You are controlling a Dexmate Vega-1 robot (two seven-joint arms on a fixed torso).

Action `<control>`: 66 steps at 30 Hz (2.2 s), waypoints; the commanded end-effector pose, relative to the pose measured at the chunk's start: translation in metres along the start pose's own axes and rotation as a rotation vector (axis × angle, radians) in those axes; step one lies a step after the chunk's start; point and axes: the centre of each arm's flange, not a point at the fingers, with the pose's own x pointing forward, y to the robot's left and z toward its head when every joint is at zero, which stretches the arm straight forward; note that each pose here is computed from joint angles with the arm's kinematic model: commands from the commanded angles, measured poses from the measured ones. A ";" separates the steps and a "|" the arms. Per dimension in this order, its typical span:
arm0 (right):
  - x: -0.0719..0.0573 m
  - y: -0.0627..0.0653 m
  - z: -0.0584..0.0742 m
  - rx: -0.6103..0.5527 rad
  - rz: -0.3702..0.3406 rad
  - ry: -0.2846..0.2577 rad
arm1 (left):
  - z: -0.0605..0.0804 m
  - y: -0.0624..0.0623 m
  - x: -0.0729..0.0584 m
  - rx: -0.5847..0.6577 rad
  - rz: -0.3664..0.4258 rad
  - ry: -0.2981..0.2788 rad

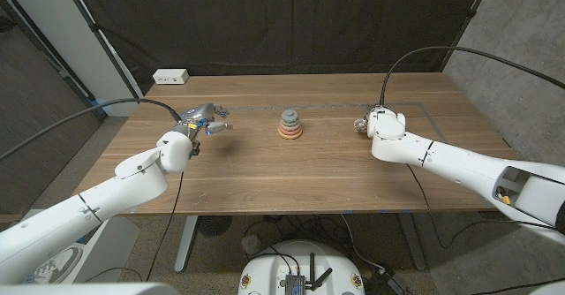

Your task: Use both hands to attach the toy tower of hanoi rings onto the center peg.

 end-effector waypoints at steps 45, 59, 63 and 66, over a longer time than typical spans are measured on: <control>0.002 0.019 -0.002 0.066 0.003 -0.034 | 0.001 0.000 0.000 -0.012 -0.007 -0.001; -0.011 0.005 -0.002 0.073 -0.043 -0.061 | 0.002 0.003 -0.001 -0.011 -0.004 -0.005; -0.017 0.001 -0.001 0.070 -0.060 -0.070 | 0.002 0.003 -0.001 -0.007 -0.001 -0.004; -0.020 -0.001 -0.001 0.068 -0.068 -0.073 | 0.001 0.003 -0.002 -0.010 0.001 -0.003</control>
